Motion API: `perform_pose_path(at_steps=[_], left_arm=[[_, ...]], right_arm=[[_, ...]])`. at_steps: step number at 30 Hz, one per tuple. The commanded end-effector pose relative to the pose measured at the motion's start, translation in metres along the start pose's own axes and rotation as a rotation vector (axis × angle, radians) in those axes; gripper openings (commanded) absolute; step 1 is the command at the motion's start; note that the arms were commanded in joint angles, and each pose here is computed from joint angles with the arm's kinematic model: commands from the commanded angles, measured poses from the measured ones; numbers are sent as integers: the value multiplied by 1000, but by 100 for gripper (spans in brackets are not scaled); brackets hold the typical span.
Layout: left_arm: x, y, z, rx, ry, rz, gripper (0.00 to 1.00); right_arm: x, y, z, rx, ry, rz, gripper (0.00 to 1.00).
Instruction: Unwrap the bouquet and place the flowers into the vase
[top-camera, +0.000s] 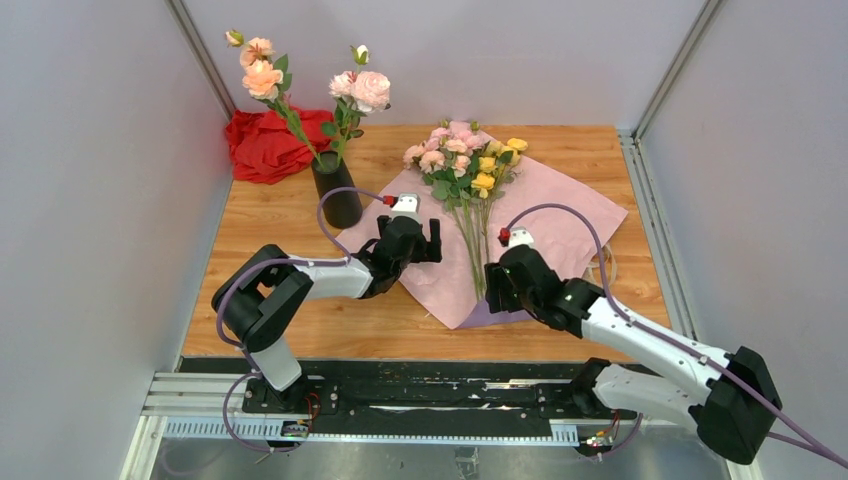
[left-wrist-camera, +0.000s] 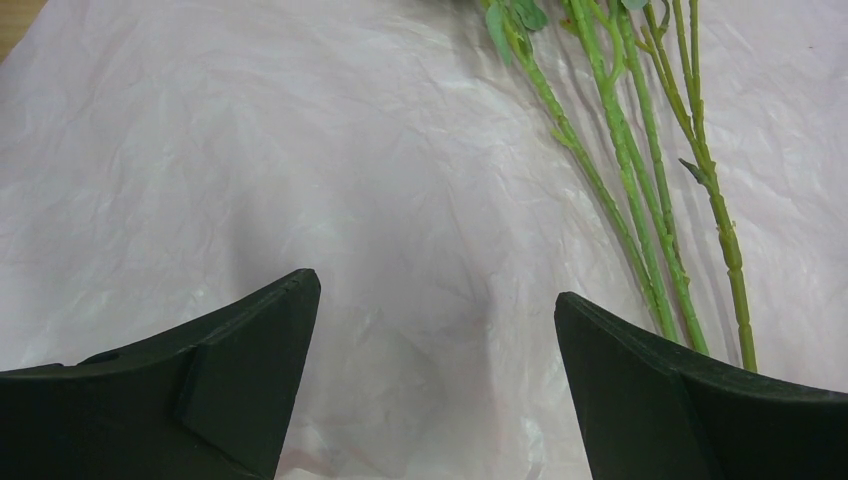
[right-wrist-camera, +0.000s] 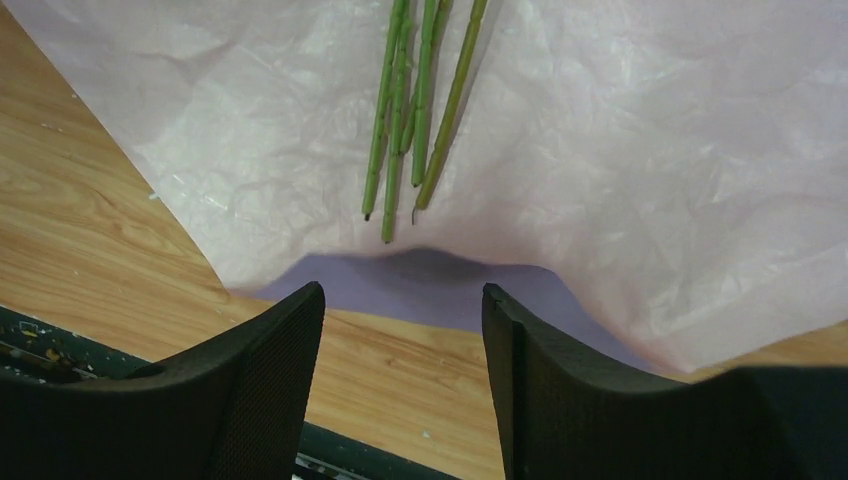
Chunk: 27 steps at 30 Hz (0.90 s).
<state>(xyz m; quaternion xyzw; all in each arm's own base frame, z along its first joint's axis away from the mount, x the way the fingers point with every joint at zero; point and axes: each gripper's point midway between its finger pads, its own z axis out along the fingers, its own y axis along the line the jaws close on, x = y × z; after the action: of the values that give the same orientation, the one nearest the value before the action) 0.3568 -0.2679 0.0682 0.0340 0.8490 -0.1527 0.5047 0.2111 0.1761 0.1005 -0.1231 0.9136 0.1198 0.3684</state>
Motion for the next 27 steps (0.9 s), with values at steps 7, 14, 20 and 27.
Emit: perform_pose_path(at_steps=[7,14,20,27], left_arm=[[-6,-4,-4,15,-23,-4,100],[-7,-4,-4,14,-25,-2,100],[-6,-3,-4,10,-26,1,100],[-8,-3,-4,9,-29,0,100]], right_arm=[[2,-26,-20,135,-34,-24,55],[-25,-38,-5,235,-91,-28,55],[-51,-43,4,249,-122,29,55],[-73,-49,16,216,-154,71,54]])
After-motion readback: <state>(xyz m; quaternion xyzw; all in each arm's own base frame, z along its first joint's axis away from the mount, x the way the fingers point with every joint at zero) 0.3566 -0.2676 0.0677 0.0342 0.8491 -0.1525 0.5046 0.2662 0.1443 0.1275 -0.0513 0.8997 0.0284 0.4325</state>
